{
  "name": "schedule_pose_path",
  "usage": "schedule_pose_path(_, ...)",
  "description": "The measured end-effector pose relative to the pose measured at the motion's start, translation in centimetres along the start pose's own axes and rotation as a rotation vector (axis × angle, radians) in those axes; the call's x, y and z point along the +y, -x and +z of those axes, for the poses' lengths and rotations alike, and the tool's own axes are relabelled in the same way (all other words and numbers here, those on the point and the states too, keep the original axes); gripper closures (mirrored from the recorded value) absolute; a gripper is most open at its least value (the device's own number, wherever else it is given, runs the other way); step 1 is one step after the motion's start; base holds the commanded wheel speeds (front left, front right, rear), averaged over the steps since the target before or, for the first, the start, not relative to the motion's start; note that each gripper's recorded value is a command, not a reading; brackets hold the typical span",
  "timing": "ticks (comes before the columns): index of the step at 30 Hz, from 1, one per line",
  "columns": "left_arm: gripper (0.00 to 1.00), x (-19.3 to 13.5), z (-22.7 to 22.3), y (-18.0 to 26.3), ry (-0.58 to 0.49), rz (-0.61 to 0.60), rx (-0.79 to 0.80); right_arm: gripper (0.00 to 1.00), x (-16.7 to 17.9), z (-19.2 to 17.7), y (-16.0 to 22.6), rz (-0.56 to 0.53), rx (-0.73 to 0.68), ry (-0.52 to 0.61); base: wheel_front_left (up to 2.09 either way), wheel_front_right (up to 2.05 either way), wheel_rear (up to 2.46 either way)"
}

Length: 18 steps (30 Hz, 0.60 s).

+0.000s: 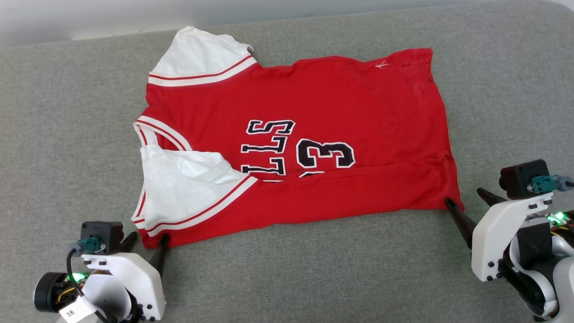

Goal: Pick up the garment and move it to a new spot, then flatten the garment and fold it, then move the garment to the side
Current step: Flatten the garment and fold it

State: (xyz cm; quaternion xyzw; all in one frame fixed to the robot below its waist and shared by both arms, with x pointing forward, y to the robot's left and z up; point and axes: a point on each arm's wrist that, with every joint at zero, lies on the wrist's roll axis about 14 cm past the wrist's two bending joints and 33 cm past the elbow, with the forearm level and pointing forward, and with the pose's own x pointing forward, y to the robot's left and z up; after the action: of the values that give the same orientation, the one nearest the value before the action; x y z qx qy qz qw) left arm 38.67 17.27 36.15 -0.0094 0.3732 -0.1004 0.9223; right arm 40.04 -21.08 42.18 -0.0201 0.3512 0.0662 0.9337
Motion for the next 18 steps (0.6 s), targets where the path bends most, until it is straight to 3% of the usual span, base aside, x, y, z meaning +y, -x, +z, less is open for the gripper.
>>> schedule_pose_path(9, 1.0, -1.2, 1.1, 1.1, 0.022, -0.041, -0.086, 0.0, -0.9, 0.3, 0.6, -0.033, -0.009, 0.014, 0.0, 0.0, 0.0)
schedule_pose_path(18, 1.0, -2.0, 5.4, 4.0, 0.03, -0.067, -0.269, 0.0, -1.4, -0.9, -0.6, -0.062, 0.044, 0.01, 0.0, 0.0, 0.0)
